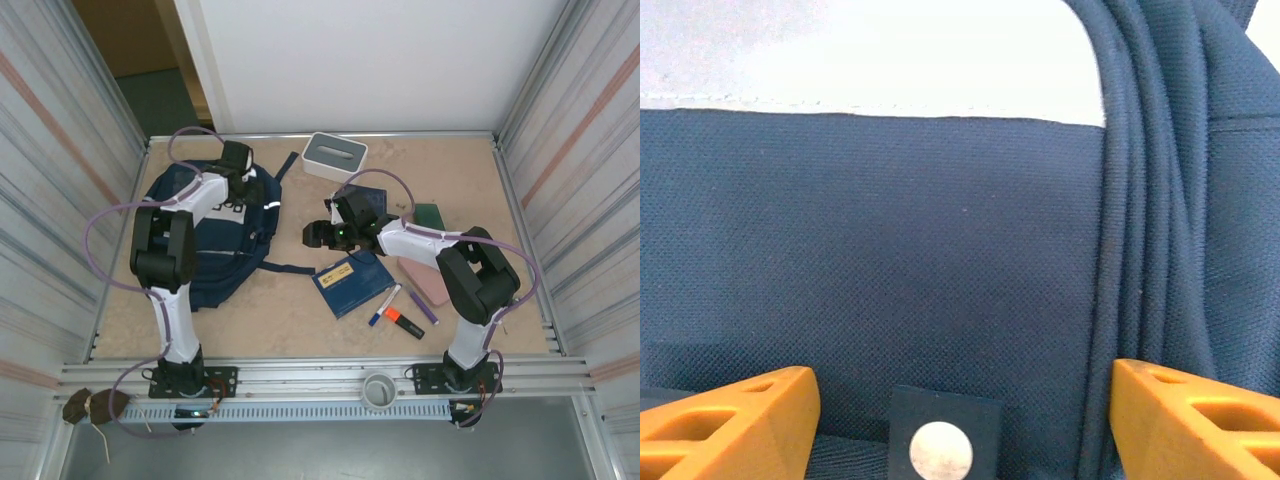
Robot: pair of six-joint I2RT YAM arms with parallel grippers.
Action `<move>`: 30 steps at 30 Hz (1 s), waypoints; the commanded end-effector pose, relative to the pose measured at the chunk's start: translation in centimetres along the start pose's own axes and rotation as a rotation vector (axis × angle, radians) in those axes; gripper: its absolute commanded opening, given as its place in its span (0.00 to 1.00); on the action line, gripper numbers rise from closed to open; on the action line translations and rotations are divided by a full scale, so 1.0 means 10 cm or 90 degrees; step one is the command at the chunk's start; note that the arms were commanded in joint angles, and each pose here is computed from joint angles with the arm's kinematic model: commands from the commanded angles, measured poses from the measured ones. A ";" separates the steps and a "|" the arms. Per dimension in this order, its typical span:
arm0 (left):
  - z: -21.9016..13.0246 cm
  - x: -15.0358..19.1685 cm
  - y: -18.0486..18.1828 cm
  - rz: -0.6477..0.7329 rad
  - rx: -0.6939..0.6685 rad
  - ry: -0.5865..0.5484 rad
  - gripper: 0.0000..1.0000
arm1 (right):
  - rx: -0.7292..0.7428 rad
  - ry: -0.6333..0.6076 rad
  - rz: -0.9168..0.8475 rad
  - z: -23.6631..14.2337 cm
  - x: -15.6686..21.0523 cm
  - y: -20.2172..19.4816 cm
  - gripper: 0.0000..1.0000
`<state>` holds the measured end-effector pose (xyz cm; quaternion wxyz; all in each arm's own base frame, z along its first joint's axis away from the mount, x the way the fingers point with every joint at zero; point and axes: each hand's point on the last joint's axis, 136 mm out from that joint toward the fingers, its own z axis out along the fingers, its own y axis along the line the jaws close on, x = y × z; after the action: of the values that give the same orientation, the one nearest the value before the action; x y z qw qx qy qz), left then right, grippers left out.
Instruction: Pack the student bag
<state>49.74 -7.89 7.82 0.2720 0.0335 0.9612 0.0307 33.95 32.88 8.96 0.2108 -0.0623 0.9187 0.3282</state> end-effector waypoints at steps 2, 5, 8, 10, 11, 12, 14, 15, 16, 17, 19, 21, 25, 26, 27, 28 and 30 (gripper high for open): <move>0.11 0.26 -0.05 0.012 0.027 0.070 0.84 | 0.003 0.003 -0.006 -0.07 0.01 0.02 0.69; 0.13 0.33 -0.05 0.010 0.028 0.090 0.83 | -0.001 0.010 -0.003 -0.04 0.02 0.04 0.69; 0.14 0.40 -0.10 -0.003 0.059 0.108 0.83 | -0.001 0.012 -0.003 -0.02 0.02 0.05 0.69; 0.13 0.42 -0.17 -0.021 0.101 0.109 0.84 | -0.002 0.014 -0.005 -0.02 0.02 0.06 0.69; 0.13 0.42 -0.19 -0.026 0.115 0.112 0.87 | -0.001 0.016 -0.004 -0.01 0.02 0.06 0.69; 0.13 0.43 -0.20 -0.027 0.121 0.115 0.90 | -0.001 0.016 -0.004 0.00 0.02 0.06 0.69; 0.12 0.47 -0.22 -0.019 0.124 0.127 0.91 | 0.000 0.016 -0.004 0.00 0.02 0.05 0.69; 0.12 0.50 -0.23 -0.013 0.124 0.136 0.92 | 0.000 0.018 -0.005 0.01 0.03 0.05 0.69; 0.13 0.53 -0.23 -0.005 0.121 0.142 0.91 | 0.001 0.020 -0.005 0.01 0.03 0.05 0.69; 0.15 0.54 -0.23 0.005 0.113 0.146 0.90 | 0.003 0.021 -0.005 0.02 0.05 0.04 0.69; 0.23 0.65 -0.24 0.033 0.097 0.184 0.85 | 0.007 0.022 -0.005 0.04 0.06 0.01 0.69; 0.30 0.74 -0.25 0.059 0.085 0.214 0.76 | 0.011 0.025 -0.004 0.06 0.07 -0.01 0.69; 0.35 0.83 -0.29 0.074 0.092 0.247 0.54 | 0.010 0.030 -0.004 0.08 0.07 0.00 0.69; 0.33 0.82 -0.31 0.078 0.099 0.244 0.49 | 0.012 0.029 -0.006 0.07 0.06 0.00 0.69; 0.31 0.79 -0.34 0.082 0.106 0.234 0.42 | 0.016 0.029 -0.008 0.06 0.06 -0.01 0.69; 0.28 0.76 -0.37 0.090 0.116 0.222 0.37 | 0.020 0.028 -0.009 0.05 0.06 -0.02 0.68; 0.19 0.68 -0.42 0.106 0.132 0.190 0.25 | 0.028 0.024 -0.015 0.00 0.05 -0.02 0.68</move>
<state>49.48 -10.08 6.66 0.2128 0.0970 0.9722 -0.0135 33.44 32.59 7.59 0.1889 -0.0612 0.9288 0.3128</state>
